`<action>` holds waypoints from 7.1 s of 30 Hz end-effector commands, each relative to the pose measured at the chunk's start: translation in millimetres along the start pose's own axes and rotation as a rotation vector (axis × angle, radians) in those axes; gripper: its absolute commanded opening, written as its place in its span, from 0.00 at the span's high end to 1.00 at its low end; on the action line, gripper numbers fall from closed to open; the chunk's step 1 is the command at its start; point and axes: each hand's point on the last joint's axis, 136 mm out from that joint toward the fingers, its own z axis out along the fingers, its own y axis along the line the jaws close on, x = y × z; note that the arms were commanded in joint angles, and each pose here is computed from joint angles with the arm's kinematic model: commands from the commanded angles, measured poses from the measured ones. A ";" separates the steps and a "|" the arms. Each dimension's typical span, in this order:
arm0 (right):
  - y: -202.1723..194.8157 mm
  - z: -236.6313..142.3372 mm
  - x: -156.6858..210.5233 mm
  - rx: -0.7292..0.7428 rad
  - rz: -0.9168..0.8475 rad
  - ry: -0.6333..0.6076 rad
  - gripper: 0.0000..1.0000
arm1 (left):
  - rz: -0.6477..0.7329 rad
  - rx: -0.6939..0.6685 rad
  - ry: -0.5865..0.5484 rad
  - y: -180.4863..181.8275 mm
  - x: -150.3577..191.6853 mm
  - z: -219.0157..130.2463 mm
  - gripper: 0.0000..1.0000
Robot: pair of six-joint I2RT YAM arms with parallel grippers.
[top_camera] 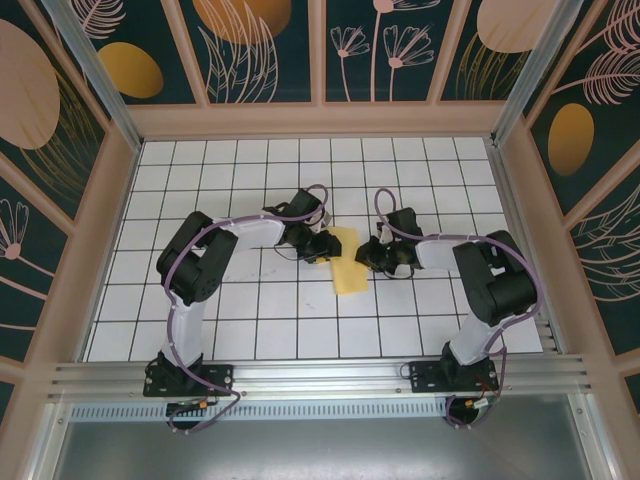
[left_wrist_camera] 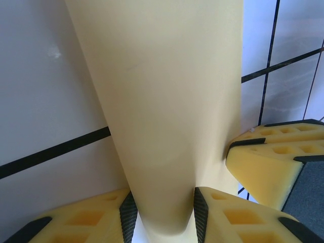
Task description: Fold a paper plane with a square sheet of paper (fold left side to right side)
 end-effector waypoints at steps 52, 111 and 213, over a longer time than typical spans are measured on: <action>-41.4 7.6 15.8 0.190 0.026 0.075 0.84 | 0.042 -0.134 -0.027 41.2 5.3 4.3 0.69; -52.7 9.7 20.3 0.263 0.016 0.108 0.84 | 0.071 -0.015 -0.230 31.7 -83.6 -9.2 0.61; 43.0 -15.9 -53.0 0.016 -0.077 -0.060 0.83 | 0.123 -0.003 -0.135 33.2 -12.8 11.6 0.63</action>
